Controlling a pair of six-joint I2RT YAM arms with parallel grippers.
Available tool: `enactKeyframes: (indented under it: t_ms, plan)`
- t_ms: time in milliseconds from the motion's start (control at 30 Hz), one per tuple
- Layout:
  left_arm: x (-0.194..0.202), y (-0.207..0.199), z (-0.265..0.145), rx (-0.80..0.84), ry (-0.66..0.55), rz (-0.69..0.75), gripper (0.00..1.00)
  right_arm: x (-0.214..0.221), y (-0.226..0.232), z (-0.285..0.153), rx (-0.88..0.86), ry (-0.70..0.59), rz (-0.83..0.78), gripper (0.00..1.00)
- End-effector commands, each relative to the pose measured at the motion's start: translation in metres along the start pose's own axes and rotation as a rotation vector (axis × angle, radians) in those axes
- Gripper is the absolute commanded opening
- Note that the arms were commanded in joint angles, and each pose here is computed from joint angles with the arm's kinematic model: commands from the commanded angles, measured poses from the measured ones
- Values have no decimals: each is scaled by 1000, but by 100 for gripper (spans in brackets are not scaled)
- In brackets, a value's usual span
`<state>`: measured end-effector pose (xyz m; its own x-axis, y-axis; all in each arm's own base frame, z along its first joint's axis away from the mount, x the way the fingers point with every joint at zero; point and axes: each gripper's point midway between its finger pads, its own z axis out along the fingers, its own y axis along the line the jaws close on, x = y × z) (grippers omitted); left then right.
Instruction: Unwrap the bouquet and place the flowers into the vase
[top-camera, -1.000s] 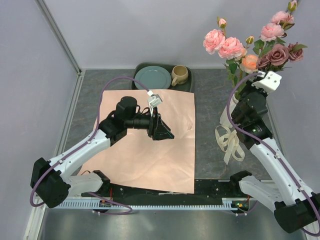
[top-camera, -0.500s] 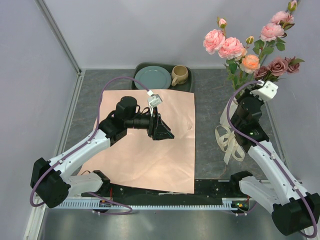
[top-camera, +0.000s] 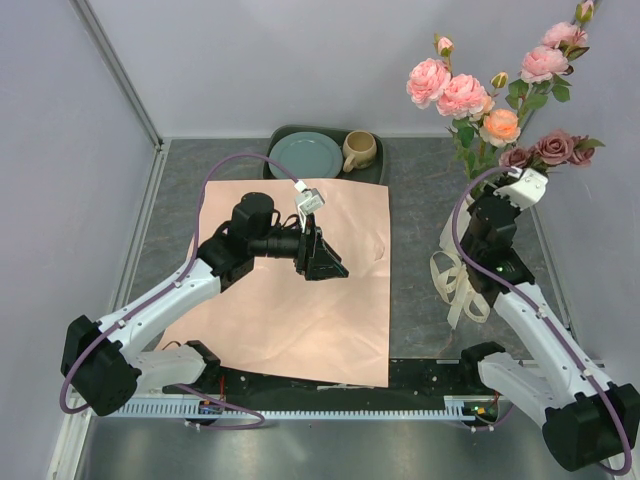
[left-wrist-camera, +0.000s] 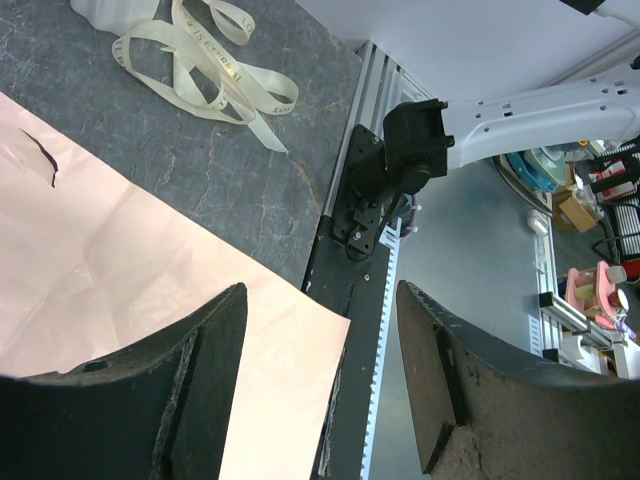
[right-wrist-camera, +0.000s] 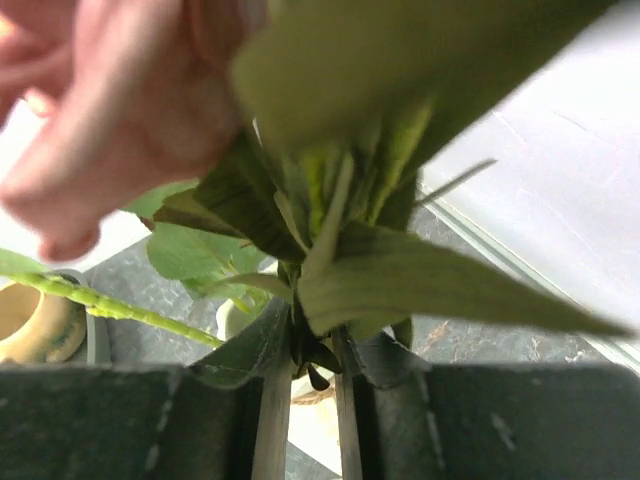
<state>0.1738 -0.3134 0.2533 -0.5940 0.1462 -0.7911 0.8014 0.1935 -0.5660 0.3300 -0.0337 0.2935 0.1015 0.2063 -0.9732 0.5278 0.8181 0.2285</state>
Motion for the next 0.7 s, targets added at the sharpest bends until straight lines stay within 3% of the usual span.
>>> enactKeyframes:
  t_ms: [0,67,367,500,567,667]
  plan:
    - [-17,-9,-3,16,-29,59,68,12,-1,-1,-7,33,10,29]
    - [-17,-9,-3,13,-30,57,68,16,-2,-2,-11,46,5,31]
    - [-16,-9,-3,17,-27,56,68,25,-11,-15,-26,103,-7,62]
    - [-17,-9,-3,16,-29,60,68,26,-15,-23,-29,142,-14,89]
    - [-17,-9,-3,16,-28,58,68,32,-17,-27,-32,182,-36,98]
    - [-17,-9,-3,17,-27,58,68,34,-18,-34,-49,234,-69,98]
